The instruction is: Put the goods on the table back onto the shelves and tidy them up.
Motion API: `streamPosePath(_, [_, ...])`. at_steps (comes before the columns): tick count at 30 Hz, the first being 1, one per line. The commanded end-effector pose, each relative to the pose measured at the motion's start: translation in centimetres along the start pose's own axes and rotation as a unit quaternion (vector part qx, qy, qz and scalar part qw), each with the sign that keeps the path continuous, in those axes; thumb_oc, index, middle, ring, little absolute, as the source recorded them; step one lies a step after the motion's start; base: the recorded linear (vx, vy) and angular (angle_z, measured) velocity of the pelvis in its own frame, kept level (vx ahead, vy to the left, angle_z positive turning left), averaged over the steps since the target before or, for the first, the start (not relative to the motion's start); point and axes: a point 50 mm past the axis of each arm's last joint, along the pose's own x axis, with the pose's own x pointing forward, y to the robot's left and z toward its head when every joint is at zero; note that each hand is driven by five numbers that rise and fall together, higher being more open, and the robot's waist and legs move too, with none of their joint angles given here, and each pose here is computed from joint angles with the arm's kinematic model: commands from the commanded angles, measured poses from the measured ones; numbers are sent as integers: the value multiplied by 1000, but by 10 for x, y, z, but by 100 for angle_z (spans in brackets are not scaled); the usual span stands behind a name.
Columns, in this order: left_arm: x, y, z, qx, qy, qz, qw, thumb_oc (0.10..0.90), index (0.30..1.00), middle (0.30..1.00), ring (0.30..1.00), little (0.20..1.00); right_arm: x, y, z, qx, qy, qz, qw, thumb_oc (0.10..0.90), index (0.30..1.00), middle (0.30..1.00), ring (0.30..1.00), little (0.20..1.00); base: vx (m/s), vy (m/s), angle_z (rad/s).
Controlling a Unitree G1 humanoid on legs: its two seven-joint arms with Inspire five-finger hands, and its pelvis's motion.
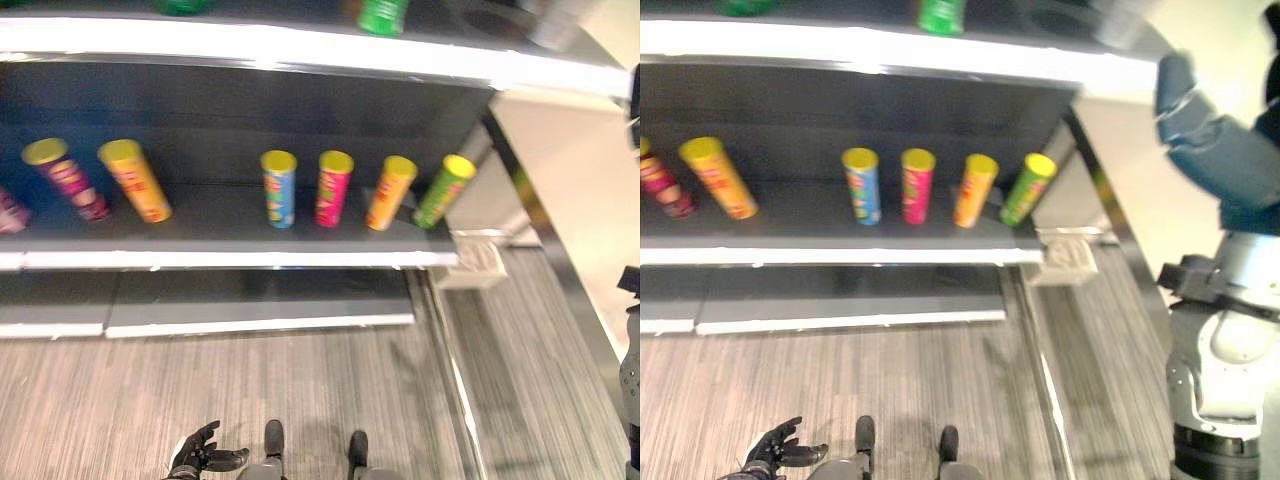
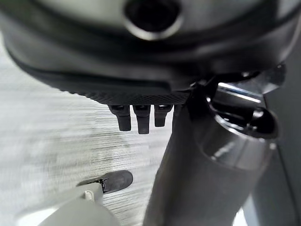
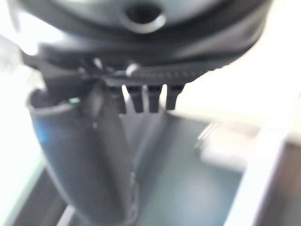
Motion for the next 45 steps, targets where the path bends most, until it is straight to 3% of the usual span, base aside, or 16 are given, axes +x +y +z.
streamPosePath(1, [5,18,31,27,-58,13,998,800,900,900,900,900,39,-10,53,-20,-177,-41,983,800,900,900,900,900,-37,-38,-76])
streamPosePath(6, [3,20,28,9,-54,16,998,800,900,900,900,900,44,-6,46,19,-161,-41,986,800,900,900,900,900,-67,-146,-87])
streamPosePath(10, [1,19,20,-12,-43,14,999,800,900,900,900,900,43,-11,37,-22,-126,-41,991,800,900,900,900,900,36,-360,-97])
streamPosePath(24, [-1,-6,23,-46,-50,-29,997,800,900,900,900,900,50,-21,24,-42,-72,-14,996,800,900,900,900,900,23,-274,-10])
streamPosePath(30, [4,-18,37,-17,-66,-51,996,800,900,900,900,900,59,-25,25,-91,-70,-15,993,800,900,900,900,900,46,5,-15])
streamPosePath(34, [3,-23,33,-34,-62,-49,996,800,900,900,900,900,70,-10,20,-70,-77,-3,995,800,900,900,900,900,143,117,-64])
streamPosePath(45, [6,-14,32,-11,-54,-32,998,800,900,900,900,900,84,-2,24,-104,-94,0,990,800,900,900,900,900,149,151,-35])
